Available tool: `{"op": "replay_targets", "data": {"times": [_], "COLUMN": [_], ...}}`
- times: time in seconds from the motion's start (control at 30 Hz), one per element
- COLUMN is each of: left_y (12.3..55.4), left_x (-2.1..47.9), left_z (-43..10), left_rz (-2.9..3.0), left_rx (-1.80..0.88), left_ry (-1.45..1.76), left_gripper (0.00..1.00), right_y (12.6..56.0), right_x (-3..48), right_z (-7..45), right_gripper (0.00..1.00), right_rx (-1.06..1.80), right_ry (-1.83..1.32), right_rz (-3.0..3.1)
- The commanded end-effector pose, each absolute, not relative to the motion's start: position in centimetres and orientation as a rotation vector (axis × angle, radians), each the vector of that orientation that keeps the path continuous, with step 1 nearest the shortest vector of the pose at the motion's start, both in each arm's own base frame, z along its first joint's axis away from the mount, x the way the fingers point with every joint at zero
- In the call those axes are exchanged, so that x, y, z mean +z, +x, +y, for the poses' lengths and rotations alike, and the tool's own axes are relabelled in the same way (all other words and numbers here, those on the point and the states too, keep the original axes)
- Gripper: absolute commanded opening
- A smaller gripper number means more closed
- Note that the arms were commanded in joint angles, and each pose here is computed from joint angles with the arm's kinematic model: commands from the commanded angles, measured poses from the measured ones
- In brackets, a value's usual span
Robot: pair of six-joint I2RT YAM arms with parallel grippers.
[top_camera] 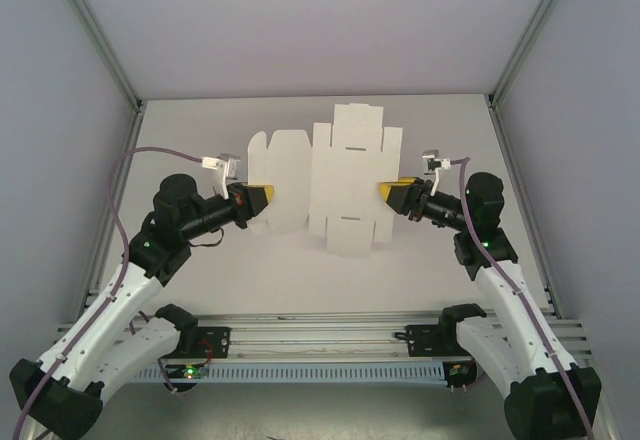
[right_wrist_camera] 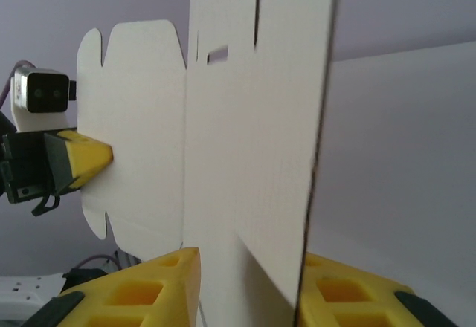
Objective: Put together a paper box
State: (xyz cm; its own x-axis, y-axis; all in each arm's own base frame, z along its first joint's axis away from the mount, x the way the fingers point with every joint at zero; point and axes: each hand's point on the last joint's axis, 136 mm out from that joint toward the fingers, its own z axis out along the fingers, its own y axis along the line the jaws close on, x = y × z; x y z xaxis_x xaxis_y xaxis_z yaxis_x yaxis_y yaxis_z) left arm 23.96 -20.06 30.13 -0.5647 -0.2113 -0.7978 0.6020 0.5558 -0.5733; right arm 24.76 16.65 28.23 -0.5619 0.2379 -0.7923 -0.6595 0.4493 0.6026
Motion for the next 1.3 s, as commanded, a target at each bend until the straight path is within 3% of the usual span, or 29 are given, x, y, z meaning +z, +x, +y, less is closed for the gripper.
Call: {"op": "replay_targets", "data": {"times": [0.0, 0.23, 0.5, 0.63, 0.77, 1.1, 1.27], "left_y": [24.7, 24.5, 24.3, 24.3, 24.6, 25.4, 25.6], "left_x": [31.0, 31.5, 31.5, 31.4, 30.2, 26.2, 23.3], "left_z": [-19.1, -19.6, -19.9, -20.0, -19.9, -20.0, -19.7], "left_rz": [1.824, 1.812, 1.795, 1.805, 1.847, 1.939, 1.989], "left_rx": [-1.09, -1.136, -1.172, -1.18, -1.163, -1.188, -1.199], "left_ry": [0.212, 0.233, 0.235, 0.236, 0.211, 0.112, 0.013], "left_gripper": [0.0, 0.0, 0.0, 0.0, 0.0, 0.0, 0.02], "right_y": [23.5, 22.3, 22.8, 23.7, 26.1, 30.0, 31.6], "right_x": [28.3, 29.1, 28.7, 28.1, 25.8, 24.7, 26.0], "right_z": [17.3, 18.3, 18.1, 17.8, 15.9, 11.6, 12.7], "right_gripper": [0.34, 0.32, 0.22, 0.1, 0.0, 0.0, 0.0], "right_rx": [1.283, 1.374, 1.313, 1.265, 0.902, -0.045, -0.418], "right_ry": [-0.427, -0.484, -0.447, -0.396, -0.269, -0.207, -0.32], "right_rz": [1.791, 1.741, 1.773, 1.818, 1.99, 2.131, 2.045]}}
